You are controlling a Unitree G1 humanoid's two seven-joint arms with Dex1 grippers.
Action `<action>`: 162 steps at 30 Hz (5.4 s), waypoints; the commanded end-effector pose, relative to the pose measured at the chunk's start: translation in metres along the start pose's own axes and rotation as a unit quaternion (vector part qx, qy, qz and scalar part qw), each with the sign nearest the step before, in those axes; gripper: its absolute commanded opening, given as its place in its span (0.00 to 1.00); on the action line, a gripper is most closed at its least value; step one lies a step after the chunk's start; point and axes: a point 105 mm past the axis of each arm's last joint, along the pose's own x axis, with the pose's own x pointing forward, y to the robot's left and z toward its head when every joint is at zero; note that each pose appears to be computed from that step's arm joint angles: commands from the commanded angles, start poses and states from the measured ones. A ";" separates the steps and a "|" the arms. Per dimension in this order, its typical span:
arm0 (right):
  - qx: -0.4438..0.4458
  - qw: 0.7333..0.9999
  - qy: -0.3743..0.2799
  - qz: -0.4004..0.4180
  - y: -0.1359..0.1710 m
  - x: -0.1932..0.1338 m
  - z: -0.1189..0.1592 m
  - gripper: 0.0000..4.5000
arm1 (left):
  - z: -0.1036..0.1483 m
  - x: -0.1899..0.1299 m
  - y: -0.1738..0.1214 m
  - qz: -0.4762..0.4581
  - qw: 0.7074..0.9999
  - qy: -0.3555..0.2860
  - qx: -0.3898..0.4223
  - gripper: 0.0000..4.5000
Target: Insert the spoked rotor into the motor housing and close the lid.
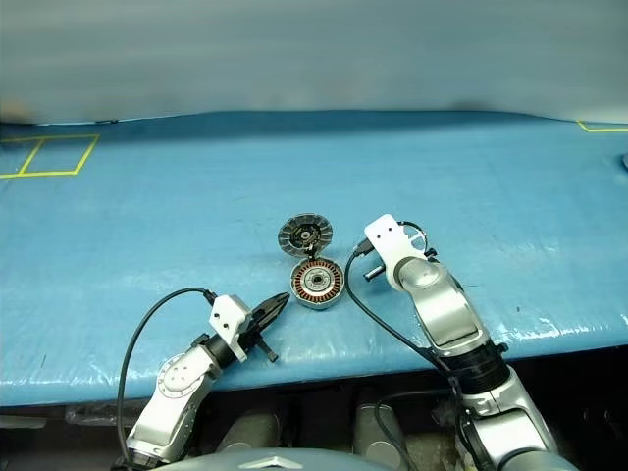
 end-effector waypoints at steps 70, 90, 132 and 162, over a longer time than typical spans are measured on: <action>0.602 0.514 -0.271 0.548 0.106 -0.139 0.153 0.00 | 0.142 0.019 -0.004 -0.196 0.538 -0.310 -0.759 1.00; 0.613 0.515 -0.256 0.541 0.109 -0.133 0.147 0.00 | 0.156 0.013 -0.008 -0.242 0.517 -0.331 -0.752 0.21; 0.468 0.786 -0.281 0.289 0.064 -0.087 0.076 0.47 | 0.153 -0.018 0.072 0.026 0.761 -0.383 -0.523 0.09; 0.097 0.958 -0.248 0.110 0.076 -0.065 -0.025 0.47 | 0.011 0.004 0.063 0.223 0.749 -0.093 -0.617 0.38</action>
